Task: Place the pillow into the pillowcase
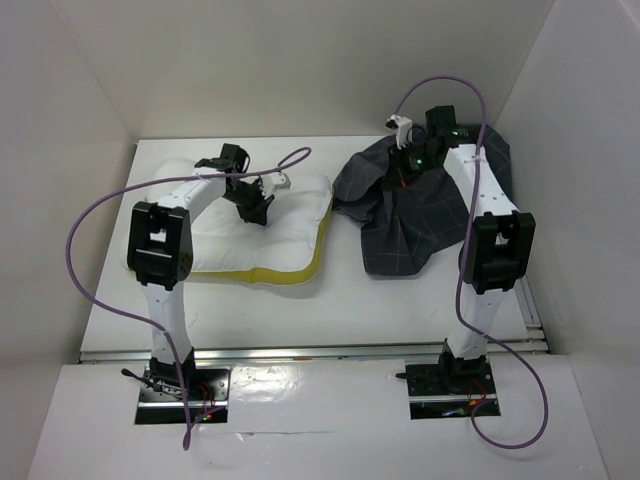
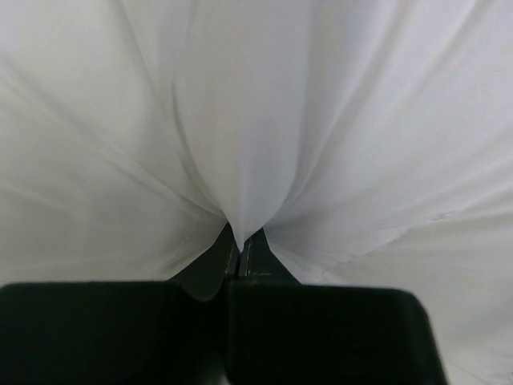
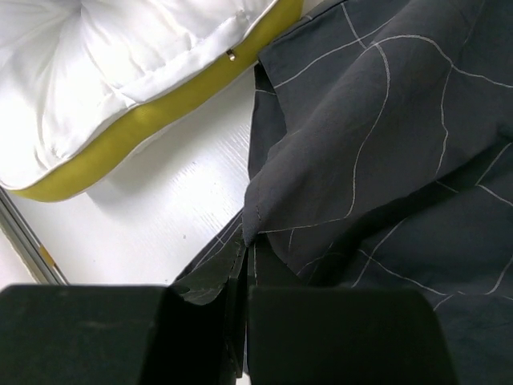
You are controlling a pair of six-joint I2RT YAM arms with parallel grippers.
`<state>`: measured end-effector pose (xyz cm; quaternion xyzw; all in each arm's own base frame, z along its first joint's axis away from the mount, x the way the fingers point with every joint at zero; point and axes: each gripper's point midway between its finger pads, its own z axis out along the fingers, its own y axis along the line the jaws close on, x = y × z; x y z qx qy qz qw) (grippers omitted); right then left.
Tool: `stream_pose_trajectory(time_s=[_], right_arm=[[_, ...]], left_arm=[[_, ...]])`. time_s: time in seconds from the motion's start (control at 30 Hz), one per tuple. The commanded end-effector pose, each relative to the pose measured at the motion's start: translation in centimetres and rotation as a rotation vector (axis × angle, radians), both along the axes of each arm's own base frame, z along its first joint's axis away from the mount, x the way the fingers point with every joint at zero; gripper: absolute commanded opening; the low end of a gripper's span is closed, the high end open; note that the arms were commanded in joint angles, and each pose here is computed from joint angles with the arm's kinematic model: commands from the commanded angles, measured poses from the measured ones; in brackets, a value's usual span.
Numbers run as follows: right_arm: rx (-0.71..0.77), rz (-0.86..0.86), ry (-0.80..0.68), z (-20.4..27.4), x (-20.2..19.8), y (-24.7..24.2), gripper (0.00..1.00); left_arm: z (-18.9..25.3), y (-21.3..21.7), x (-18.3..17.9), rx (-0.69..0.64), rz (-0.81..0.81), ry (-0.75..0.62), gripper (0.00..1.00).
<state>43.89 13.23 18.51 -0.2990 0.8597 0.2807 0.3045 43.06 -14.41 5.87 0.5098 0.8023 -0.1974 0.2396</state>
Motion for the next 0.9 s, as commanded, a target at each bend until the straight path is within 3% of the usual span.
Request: stream_pose_trajectory(time_s=[0.0,0.23,0.47,0.6,0.87], right_arm=[[0.002,0.006,-0.064,2.0,1.1,0.4,0.0],[0.057,0.005,-0.16,6.1,1.1,1.4,0.0],[0.091,0.017,-0.195,6.9,0.0,1.7,0.0],[0.102,0.025,-0.243,8.1,-0.6,1.8,0.0],[0.12,0.059,-0.273,9.3,-2.3,2.1,0.0]], left_arm=[[-3.5,1.5,-3.1,0.068,0.015,0.133,0.0],[2.8,2.2,-3.2,0.024,0.052,-0.016,0.0],[10.8,1.5,-6.9,-0.02,0.015,-0.147,0.0],[13.1,-0.4,-8.7,-0.041,-0.024,-0.179,0.0],[13.5,-4.2,-10.2,-0.06,-0.081,-0.164,0.0]])
